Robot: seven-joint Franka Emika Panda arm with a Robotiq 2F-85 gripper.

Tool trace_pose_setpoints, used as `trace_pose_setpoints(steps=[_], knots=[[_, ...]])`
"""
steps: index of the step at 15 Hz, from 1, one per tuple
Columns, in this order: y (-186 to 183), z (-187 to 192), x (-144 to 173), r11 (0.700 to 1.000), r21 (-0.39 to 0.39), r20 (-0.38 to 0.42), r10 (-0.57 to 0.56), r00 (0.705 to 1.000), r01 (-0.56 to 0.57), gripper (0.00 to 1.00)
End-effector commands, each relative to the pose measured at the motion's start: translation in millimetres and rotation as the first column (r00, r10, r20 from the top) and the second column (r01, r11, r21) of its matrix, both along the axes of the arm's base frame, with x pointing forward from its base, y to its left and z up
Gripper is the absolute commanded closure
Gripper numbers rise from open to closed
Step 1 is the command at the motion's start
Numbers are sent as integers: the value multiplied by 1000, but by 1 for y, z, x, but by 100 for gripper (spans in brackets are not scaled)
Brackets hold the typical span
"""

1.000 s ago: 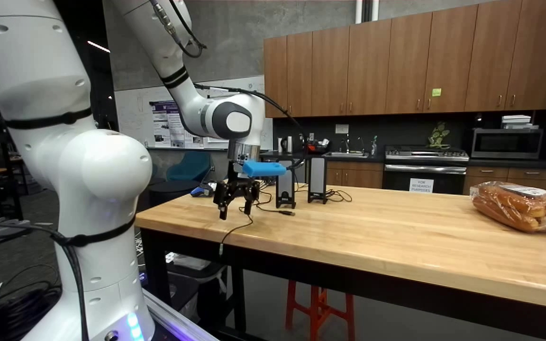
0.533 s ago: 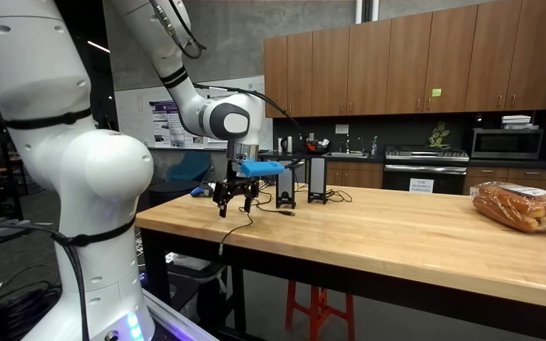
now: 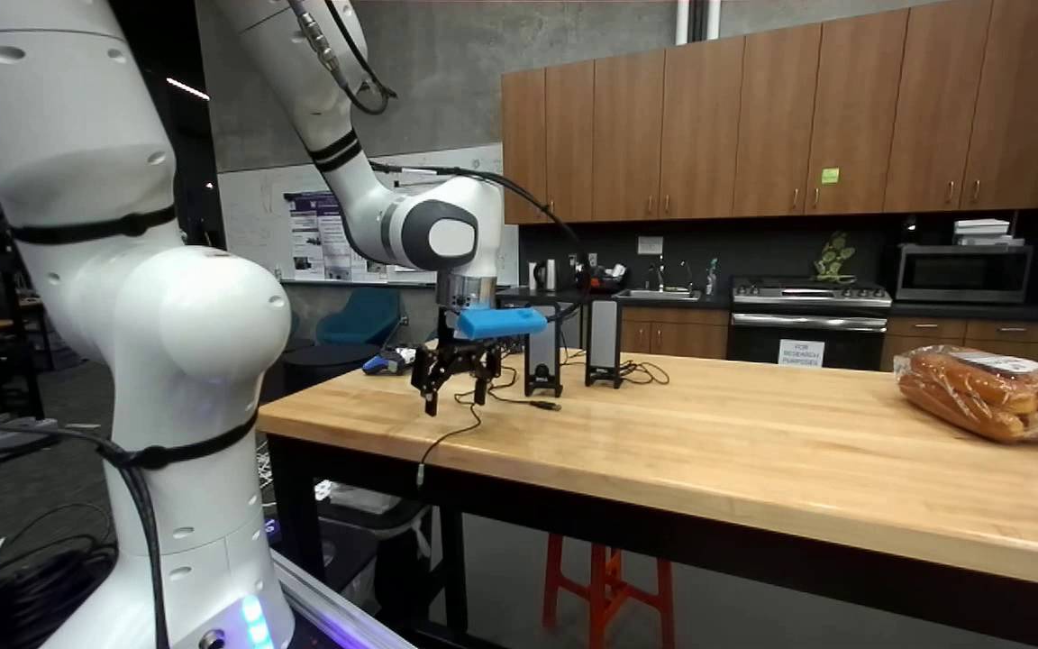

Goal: Move the usb and the aux jack and place them in front of the speaker on the left

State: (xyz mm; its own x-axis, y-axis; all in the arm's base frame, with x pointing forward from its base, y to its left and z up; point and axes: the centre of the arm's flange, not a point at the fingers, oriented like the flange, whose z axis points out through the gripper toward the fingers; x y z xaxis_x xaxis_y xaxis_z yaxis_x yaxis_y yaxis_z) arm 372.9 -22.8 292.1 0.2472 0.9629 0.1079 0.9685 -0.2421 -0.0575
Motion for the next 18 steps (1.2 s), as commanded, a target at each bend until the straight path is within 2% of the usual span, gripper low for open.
trace_pose_setpoints(steps=[1, 4, 5, 6, 8, 10, 17, 18], knots=[[-3, -15, 2, 996, -53, -16, -73, 997, 72, 0], [-4, -24, 4, 994, -64, -37, -96, 995, 94, 0], [-5, -25, 4, 993, -67, -42, -102, 994, 99, 5], [-5, -25, 5, 992, -68, -40, -107, 993, 104, 27], [-6, -23, 6, 991, -66, -35, -123, 992, 120, 29], [-8, -19, 8, 989, -61, -22, -136, 990, 134, 40], [-15, -7, 11, 981, -70, 15, -182, 983, 183, 96], [-16, -6, 11, 979, -74, 18, -187, 982, 188, 99]])
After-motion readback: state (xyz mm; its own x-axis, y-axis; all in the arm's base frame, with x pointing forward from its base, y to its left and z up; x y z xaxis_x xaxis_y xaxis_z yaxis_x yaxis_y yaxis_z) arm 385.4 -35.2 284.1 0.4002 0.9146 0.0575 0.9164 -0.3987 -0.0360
